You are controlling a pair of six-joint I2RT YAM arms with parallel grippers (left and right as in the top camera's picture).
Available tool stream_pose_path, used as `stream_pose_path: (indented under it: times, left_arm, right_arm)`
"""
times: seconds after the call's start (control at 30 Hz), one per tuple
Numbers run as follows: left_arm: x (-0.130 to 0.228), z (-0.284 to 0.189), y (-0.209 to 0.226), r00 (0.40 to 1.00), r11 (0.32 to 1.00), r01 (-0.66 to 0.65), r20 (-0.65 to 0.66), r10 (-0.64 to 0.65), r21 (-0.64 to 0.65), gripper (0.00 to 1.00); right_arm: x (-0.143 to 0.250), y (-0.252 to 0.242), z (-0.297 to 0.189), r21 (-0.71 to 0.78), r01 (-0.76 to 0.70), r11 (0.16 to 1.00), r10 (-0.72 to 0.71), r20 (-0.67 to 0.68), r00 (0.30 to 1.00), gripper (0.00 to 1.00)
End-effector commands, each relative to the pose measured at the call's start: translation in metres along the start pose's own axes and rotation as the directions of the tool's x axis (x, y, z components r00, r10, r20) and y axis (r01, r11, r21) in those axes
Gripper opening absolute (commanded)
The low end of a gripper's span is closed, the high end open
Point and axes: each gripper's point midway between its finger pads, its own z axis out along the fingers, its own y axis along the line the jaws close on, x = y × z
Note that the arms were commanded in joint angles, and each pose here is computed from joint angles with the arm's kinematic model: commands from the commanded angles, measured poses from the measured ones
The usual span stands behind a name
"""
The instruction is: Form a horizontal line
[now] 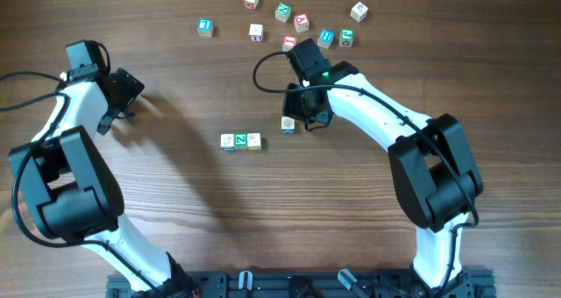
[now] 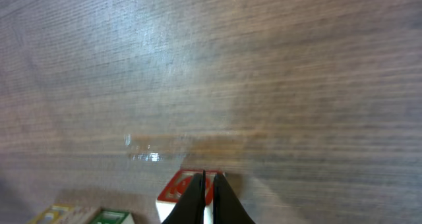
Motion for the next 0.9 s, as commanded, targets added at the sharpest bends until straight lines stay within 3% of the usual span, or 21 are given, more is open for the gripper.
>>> stream_pose_path:
  times: [0.0, 0.2, 0.53, 0.77, 0.87]
  left_arm:
    - [-0.002, 0.001, 0.002, 1.0, 1.0, -0.001, 0.003, 0.001, -0.007, 1.0]
    - [-0.002, 0.001, 0.002, 1.0, 1.0, -0.001, 0.003, 0.001, -0.007, 1.0]
    - [-0.002, 0.001, 0.002, 1.0, 1.0, -0.001, 0.003, 0.001, -0.007, 1.0]
    - [-0.002, 0.001, 0.002, 1.0, 1.0, -0.001, 0.003, 0.001, -0.007, 1.0]
    - [-0.002, 0.001, 0.002, 1.0, 1.0, -0.001, 0.003, 0.001, -0.007, 1.0]
  right_arm:
    - [0.016, 0.006, 0.007, -0.013, 0.007, 1.0, -0.008, -0.054, 0.999, 0.07]
    - [0.007, 0.012, 0.008, -0.029, 0.018, 0.999, -0.018, -0.011, 1.0, 0.08]
    - [0.034, 0.026, 0.008, -0.076, 0.024, 0.997, -0.033, -0.108, 0.994, 0.06]
    - [0.01, 0.004, 0.009, 0.044, 0.003, 0.999, -0.003, 0.013, 1.0, 0.04]
    - [0.013, 0.001, 0.008, 0.043, -0.005, 0.999, 0.005, -0.01, 1.0, 0.05]
